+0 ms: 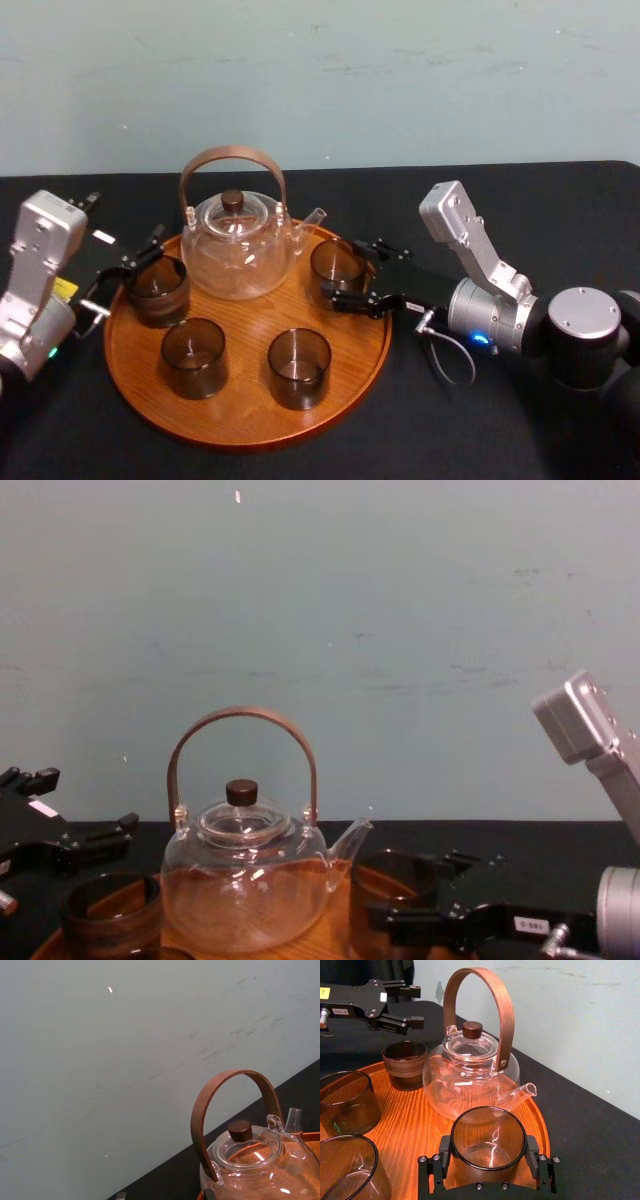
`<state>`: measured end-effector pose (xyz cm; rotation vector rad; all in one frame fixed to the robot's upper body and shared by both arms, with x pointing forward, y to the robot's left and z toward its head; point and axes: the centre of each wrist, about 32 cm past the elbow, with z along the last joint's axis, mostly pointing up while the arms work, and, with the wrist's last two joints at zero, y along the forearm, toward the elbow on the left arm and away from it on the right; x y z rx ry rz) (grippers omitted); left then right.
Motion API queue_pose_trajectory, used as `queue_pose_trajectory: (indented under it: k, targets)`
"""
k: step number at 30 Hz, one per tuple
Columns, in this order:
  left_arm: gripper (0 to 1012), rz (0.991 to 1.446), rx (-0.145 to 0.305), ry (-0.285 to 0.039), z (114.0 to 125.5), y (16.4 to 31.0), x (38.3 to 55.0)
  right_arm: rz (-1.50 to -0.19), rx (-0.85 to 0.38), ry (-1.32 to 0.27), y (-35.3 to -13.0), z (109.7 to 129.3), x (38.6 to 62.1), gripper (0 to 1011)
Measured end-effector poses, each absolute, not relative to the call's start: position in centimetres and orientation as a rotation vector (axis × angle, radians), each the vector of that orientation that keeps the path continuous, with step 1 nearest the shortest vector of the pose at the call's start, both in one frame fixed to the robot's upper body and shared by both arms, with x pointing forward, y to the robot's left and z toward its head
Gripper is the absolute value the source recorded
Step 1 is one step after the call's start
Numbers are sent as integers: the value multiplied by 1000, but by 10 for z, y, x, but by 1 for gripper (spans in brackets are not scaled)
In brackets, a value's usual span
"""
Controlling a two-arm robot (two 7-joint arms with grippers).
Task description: Pick up the glass from the table and place it on the tray.
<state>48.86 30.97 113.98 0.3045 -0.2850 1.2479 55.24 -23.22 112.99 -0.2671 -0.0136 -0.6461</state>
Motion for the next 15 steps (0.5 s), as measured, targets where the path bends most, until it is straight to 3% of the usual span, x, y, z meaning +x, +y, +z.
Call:
queue_pose_trajectory:
  k: [5, 15]
  targets:
    - [1001, 1248, 304, -285, 1140, 310, 489, -647, -266, -14, -232, 1130, 552, 1002]
    - [1001, 1248, 304, -285, 1140, 310, 489, -647, -266, -13, -233, 1130, 552, 1002]
